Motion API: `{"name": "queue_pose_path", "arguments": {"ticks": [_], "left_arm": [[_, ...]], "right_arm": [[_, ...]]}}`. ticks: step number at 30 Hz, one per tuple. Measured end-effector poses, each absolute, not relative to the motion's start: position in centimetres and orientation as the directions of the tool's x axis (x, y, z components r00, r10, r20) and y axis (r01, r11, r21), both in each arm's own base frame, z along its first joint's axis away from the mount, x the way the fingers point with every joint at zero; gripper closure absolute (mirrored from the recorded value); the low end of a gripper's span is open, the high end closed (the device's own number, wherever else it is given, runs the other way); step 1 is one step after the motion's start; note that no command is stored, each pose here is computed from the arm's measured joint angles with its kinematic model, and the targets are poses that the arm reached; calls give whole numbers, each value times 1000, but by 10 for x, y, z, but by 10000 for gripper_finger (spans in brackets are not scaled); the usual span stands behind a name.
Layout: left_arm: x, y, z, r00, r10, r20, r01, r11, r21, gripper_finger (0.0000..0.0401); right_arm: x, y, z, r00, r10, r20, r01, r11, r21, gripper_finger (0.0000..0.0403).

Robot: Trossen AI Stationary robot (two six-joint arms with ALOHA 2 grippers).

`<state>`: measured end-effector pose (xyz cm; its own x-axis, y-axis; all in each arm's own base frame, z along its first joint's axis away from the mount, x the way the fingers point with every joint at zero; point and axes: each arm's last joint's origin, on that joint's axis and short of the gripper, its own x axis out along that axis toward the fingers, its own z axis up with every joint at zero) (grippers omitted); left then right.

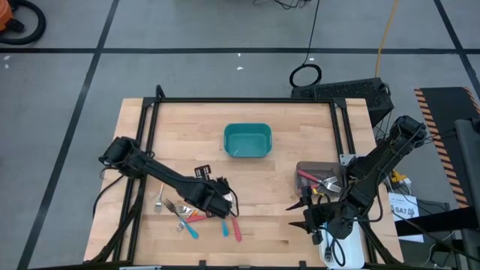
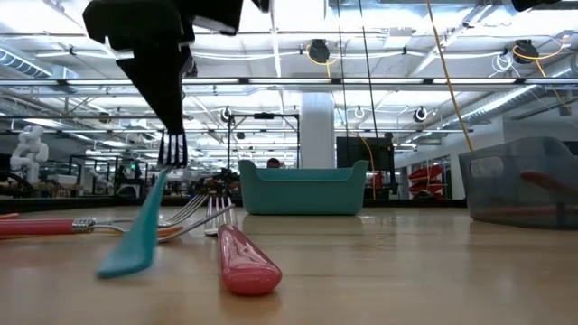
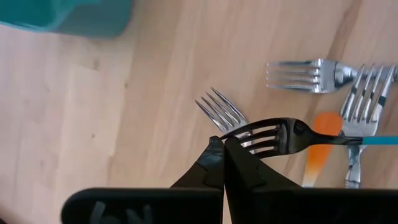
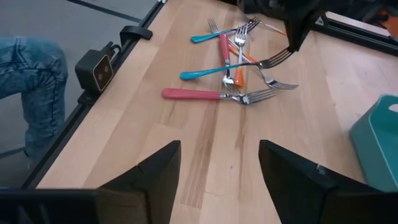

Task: Sort silverware by color (type)
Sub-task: Put the blue fork into the white bin

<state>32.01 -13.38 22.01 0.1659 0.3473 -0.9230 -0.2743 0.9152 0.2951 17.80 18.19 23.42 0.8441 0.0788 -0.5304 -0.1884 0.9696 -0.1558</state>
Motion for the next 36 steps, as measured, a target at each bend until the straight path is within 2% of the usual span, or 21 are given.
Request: {"name": "queue_pose_path", "arguments": {"ticks": [16,23,36], "left_arm": [[295,-149,264,382,418,-824,-310,898,311,400],[287,-159,279,492,441,-751,-326,893,311,401],[274,-168,294,591,546,-593,-440,835,330,401]], "right_arm": [[194,181,217,841,-23,-541,-110,971,-211,193],[214,184,210,869,-31,-494,-72,980,-187,193],[232,179,199,874,-70,-482,-28,981,-193,193]]}}
